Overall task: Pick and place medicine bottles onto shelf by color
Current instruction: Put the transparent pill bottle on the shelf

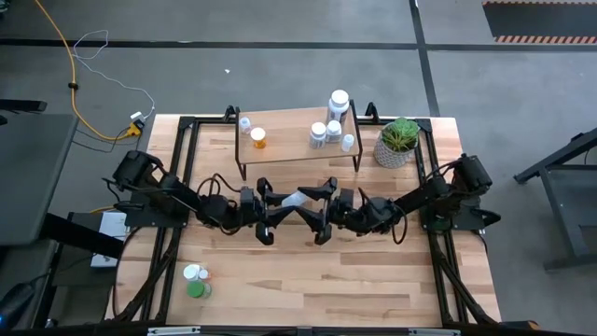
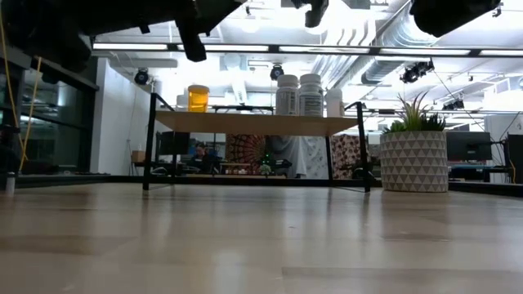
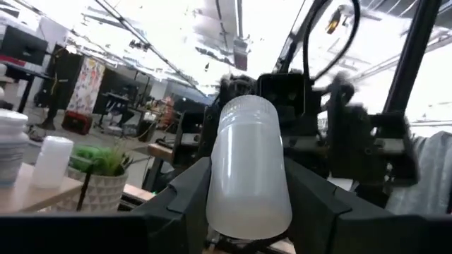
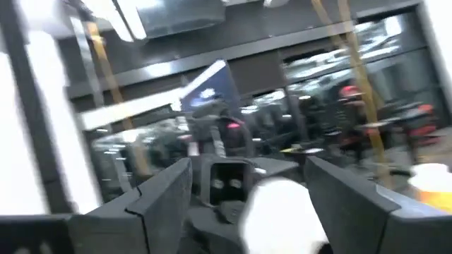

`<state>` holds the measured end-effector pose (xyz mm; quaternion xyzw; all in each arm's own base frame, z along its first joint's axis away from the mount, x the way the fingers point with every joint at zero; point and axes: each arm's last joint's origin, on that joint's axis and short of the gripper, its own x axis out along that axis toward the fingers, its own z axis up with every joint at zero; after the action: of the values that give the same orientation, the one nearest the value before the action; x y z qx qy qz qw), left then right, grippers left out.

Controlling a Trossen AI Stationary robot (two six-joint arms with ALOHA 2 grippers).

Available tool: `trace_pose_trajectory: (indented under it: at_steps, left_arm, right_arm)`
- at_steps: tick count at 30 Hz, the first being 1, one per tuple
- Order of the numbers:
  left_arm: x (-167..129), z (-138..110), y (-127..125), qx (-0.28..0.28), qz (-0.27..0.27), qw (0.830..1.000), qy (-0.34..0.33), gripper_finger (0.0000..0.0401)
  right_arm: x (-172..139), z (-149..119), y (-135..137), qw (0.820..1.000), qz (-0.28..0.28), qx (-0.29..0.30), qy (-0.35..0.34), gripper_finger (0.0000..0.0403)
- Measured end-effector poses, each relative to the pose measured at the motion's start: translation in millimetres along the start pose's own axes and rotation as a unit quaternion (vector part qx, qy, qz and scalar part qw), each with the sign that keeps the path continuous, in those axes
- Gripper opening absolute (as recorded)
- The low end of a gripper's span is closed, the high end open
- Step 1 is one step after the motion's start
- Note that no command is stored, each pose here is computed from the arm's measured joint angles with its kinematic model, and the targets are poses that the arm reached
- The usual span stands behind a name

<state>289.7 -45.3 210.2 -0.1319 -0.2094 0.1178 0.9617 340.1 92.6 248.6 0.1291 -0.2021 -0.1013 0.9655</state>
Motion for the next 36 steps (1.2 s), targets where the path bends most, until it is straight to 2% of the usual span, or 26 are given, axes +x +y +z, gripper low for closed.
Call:
trace_pose_trajectory:
  at_steps: [2, 8, 14, 24, 30, 36]
  left_arm:
    - [0.9, 5.4, -2.8, -0.001, -0.015, 1.000, -0.012, 0.0136]
    - [-0.4, 4.3, -4.8, 0.010, -0.018, 1.000, -0.009, 0.0137]
    - [0.0, 4.6, -5.5, 0.003, -0.024, 1.000, -0.009, 0.0137]
    - [1.3, 4.0, -3.1, -0.013, -0.021, 1.000, -0.005, 0.0138]
    - [1.4, 3.7, -2.4, -0.012, -0.009, 1.000, -0.005, 0.0138]
    - [1.4, 3.6, -2.0, -0.012, -0.004, 1.000, -0.005, 0.0138]
  right_arm:
    - [-0.4, -3.5, -2.7, 0.999, -0.035, -0.023, 0.011, 0.0266]
    - [-1.0, -5.1, -2.6, 0.998, -0.039, -0.037, 0.014, 0.0266]
    - [0.1, -3.4, -2.3, 0.999, -0.007, -0.034, 0.009, 0.0266]
    - [5.6, 0.4, -10.6, 1.000, 0.014, -0.004, -0.007, 0.0262]
    - [6.0, 1.3, -10.7, 1.000, 0.022, 0.003, -0.010, 0.0235]
    - [6.0, 1.2, -10.5, 1.000, 0.023, 0.009, -0.009, 0.0180]
